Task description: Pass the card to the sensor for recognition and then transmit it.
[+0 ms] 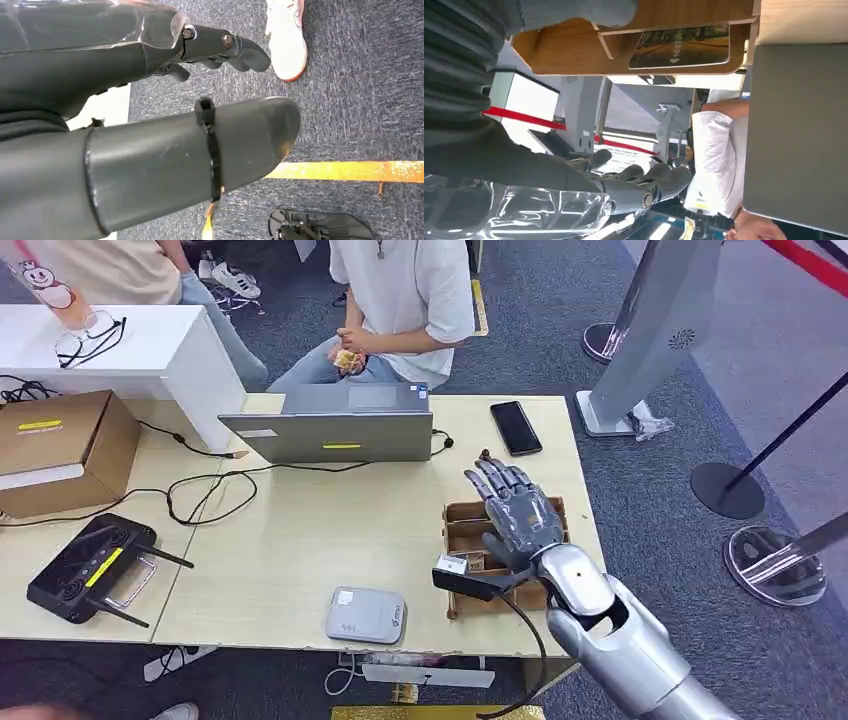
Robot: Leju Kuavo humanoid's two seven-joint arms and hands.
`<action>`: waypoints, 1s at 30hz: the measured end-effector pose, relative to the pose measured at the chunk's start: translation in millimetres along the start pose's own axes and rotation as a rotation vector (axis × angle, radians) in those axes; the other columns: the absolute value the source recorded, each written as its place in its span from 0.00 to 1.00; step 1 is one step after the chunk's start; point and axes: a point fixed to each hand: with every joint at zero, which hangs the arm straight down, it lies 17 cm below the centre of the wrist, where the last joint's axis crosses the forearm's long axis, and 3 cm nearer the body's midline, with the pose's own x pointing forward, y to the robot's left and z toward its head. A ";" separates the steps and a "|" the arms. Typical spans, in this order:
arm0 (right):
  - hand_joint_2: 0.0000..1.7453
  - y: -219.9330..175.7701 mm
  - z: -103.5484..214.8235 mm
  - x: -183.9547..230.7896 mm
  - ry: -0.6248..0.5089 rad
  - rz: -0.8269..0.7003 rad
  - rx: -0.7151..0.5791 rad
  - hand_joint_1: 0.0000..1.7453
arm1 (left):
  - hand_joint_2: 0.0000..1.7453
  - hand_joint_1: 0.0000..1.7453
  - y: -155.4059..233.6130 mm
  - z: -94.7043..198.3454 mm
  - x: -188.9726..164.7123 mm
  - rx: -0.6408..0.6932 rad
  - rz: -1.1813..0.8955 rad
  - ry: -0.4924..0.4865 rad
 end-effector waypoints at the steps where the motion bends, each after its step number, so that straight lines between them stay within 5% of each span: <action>1: 1.00 0.1 0.0 -0.6 0.003 0.000 0.000 0.19 | 0.00 0.00 -0.1 0.0 0.0 -0.001 0.000 0.000; 9: 1.00 0.6 0.2 -1.1 0.007 0.002 0.002 0.21 | 0.00 0.00 -1.1 0.1 0.8 -0.006 -0.003 -0.002; 14: 1.00 4.6 0.7 -1.0 0.007 0.005 0.012 0.43 | 0.00 0.00 -1.1 0.1 0.9 -0.006 -0.005 -0.002; 25: 1.00 18.3 2.3 -3.5 0.011 0.025 0.048 0.38 | 0.00 0.00 -1.1 0.1 1.1 -0.007 -0.005 -0.002; 30: 1.00 22.0 2.2 -4.3 0.011 0.030 0.057 0.45 | 0.00 0.00 -1.2 0.1 1.4 -0.008 -0.004 -0.003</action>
